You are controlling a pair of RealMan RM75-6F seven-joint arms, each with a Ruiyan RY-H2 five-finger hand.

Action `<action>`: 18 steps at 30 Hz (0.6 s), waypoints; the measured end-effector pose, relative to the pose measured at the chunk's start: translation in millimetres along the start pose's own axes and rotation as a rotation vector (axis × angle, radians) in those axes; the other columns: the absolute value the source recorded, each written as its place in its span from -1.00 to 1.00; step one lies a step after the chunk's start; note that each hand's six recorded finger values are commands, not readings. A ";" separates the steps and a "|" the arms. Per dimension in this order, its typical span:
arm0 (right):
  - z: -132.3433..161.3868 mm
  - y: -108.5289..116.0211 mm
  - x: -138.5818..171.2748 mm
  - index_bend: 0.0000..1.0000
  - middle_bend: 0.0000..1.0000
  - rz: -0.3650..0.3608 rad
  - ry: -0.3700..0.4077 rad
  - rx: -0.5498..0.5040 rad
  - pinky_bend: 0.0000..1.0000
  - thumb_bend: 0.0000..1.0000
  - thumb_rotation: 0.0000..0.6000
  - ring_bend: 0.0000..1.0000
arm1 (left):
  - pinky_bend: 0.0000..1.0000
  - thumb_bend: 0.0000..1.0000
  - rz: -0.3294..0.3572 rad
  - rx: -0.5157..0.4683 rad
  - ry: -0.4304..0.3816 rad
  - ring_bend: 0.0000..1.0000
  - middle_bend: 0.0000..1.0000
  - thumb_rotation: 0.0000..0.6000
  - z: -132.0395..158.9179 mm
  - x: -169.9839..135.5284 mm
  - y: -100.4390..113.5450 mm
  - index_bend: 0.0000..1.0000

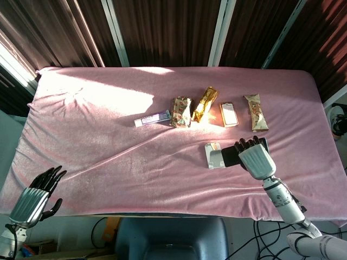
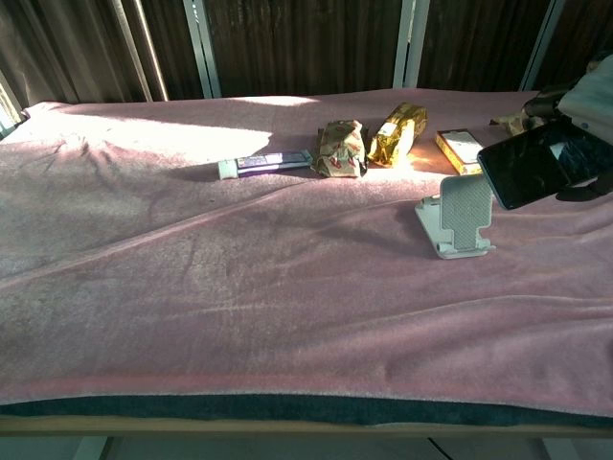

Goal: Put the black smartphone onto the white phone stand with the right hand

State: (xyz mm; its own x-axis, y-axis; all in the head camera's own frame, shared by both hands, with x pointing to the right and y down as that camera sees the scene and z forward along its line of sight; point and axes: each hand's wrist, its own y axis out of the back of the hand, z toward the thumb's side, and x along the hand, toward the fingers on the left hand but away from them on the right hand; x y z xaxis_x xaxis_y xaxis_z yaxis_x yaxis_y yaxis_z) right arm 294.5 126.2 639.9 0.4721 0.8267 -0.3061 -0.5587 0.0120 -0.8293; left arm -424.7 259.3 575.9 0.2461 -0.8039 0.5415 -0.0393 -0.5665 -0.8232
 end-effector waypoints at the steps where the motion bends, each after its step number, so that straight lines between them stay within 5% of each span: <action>1: 2.4 10.0 -4.1 1.00 0.47 -0.054 0.039 0.100 0.10 -0.46 1.00 0.33 | -0.71 -0.18 -0.001 0.001 -0.001 -1.00 -1.00 1.00 0.3 0.4 -0.3 -1.00; 8: 21.7 58.0 -22.1 1.00 0.47 -0.382 0.278 0.571 0.03 -0.46 1.00 0.34 | -0.71 -0.18 -0.005 0.003 -0.005 -1.00 -1.00 1.00 1.5 1.4 -1.3 -1.00; 18: 35.1 59.0 -39.2 1.00 0.47 -0.523 0.601 0.899 -0.05 -0.46 1.00 0.33 | -0.71 -0.18 -0.021 0.009 -0.004 -1.00 -1.00 1.00 2.2 5.7 -4.7 -1.00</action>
State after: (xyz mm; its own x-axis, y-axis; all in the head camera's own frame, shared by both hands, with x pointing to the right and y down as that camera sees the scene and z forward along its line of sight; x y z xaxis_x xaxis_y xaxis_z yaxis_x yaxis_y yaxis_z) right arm 219.1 114.2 619.4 0.8927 0.2132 -0.3970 -0.3679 0.8537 -0.3687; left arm -421.0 257.8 582.5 0.2510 -0.7912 0.5577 -0.0257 -0.5814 -0.8132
